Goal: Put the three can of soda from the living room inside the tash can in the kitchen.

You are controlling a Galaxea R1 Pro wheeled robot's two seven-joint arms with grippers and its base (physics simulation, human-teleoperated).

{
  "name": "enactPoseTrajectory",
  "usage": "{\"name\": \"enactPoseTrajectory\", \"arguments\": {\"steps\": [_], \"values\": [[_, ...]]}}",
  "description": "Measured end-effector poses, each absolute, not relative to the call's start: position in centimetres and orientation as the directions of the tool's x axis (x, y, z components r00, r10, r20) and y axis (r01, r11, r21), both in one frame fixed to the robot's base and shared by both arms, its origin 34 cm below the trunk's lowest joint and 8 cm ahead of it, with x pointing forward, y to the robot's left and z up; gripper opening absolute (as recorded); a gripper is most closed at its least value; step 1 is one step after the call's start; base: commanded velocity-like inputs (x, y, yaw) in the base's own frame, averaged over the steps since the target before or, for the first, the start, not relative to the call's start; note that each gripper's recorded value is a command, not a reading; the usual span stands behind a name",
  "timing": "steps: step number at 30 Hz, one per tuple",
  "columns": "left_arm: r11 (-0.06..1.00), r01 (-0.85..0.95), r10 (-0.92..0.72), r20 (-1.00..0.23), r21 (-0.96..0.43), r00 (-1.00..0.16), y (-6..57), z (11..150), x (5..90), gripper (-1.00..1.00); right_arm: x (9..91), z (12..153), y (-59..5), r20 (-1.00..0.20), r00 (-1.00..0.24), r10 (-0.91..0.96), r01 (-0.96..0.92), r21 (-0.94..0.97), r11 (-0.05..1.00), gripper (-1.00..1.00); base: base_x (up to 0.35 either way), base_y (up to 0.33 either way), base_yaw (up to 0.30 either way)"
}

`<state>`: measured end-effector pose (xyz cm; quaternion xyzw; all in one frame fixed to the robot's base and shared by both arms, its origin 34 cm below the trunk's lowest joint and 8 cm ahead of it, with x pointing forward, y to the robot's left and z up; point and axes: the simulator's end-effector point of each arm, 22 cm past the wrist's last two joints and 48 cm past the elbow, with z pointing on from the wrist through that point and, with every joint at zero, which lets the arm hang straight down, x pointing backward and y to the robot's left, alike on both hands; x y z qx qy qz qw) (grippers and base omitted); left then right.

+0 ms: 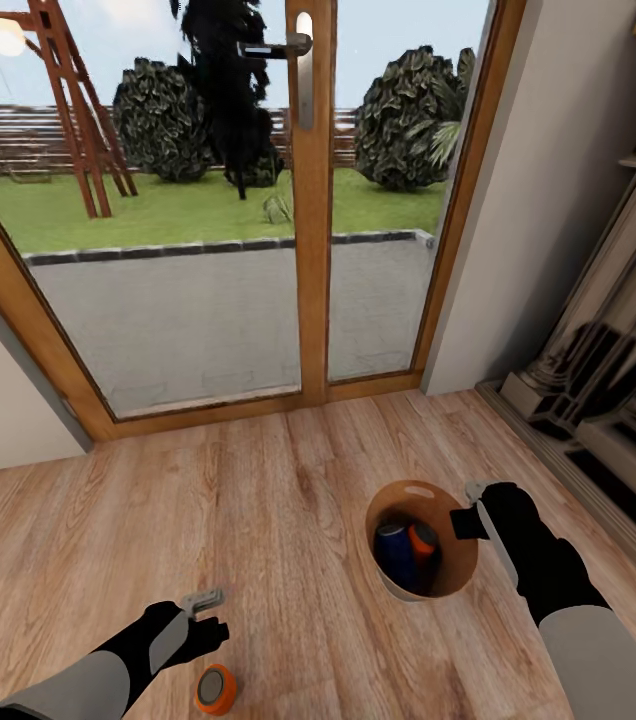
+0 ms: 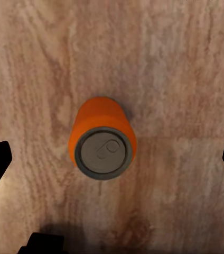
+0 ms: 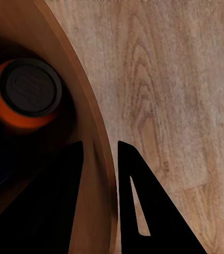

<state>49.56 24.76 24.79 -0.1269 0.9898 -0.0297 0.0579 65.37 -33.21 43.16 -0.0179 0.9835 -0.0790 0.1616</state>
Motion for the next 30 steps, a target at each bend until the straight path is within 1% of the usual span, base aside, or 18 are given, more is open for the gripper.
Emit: {"name": "enactPoseTrajectory", "arguments": {"steps": [20, 25, 30], "values": [[0.966, -0.248, -0.256, -0.124, -0.076, -0.959, 24.8, 22.9, 49.4, 1.00, 65.4, 41.7, -33.0, -0.333, -0.942, -0.053, -0.003, -0.147, 0.989, -1.00, 0.000, 0.000, 0.000], [0.966, -0.247, -0.255, -0.125, -0.076, -0.959, 24.8, 22.9, 49.5, 1.00, 67.4, 44.6, -32.3, -0.414, -0.908, -0.057, 0.001, -0.139, 0.990, -1.00, 0.000, 0.000, 0.000], [0.967, -0.245, -0.253, -0.125, -0.075, -0.959, 24.8, 22.9, 49.5, 1.00, 68.6, 46.4, -31.5, -0.461, -0.885, -0.060, 0.000, -0.128, 0.992, -1.00, 0.000, 0.000, 0.000]]}}
